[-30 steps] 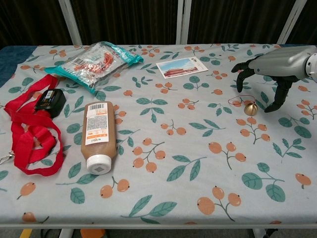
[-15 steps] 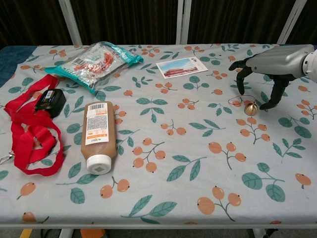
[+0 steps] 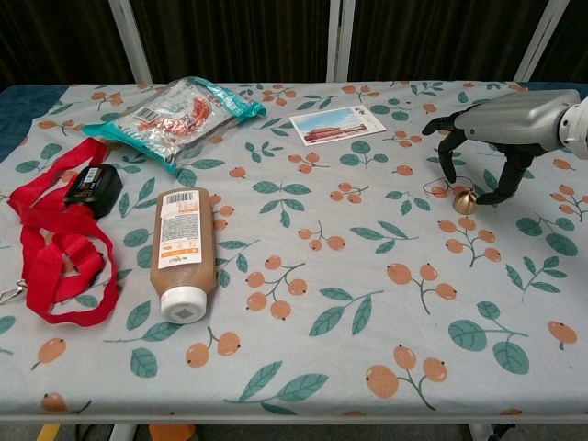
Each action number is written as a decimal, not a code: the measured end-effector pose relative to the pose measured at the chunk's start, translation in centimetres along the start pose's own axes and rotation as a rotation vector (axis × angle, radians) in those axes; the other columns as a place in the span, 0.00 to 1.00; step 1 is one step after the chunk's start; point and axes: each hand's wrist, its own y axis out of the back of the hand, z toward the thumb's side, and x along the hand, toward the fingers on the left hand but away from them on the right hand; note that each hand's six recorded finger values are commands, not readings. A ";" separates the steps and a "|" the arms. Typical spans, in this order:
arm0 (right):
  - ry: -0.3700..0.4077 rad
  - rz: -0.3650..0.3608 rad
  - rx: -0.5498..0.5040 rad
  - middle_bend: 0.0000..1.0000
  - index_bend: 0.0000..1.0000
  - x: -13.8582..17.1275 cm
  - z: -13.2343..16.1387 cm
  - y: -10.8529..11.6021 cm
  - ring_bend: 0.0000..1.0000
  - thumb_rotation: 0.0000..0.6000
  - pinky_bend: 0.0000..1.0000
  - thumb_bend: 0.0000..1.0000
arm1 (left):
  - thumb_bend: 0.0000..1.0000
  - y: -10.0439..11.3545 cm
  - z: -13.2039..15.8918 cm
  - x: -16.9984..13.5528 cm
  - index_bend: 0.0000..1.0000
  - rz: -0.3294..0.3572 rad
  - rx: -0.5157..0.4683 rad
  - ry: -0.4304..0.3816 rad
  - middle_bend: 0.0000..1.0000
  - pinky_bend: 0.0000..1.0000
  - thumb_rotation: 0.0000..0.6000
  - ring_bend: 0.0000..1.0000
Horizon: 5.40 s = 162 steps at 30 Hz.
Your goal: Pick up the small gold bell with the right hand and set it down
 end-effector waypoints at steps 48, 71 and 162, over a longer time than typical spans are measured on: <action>-0.004 0.012 -0.039 0.06 0.55 -0.6 0.1 -0.2 0.00 1.00 0.00 0.28 | 0.01 -0.1 -0.1 -0.1 0.09 -0.007 -0.011 0.000 0.03 0.04 1.00 0.00; -0.009 0.012 -0.052 0.10 0.63 -0.5 0.0 -0.3 0.00 1.00 0.00 0.36 | 0.01 -0.2 -0.1 -0.2 0.09 -0.011 -0.016 0.001 0.03 0.04 1.00 0.00; -0.082 -0.050 -0.095 0.22 0.82 2.6 -0.8 1.3 0.00 1.00 0.00 0.48 | 0.01 -0.5 0.5 0.0 0.09 -0.032 -0.023 -0.011 0.03 0.04 1.00 0.00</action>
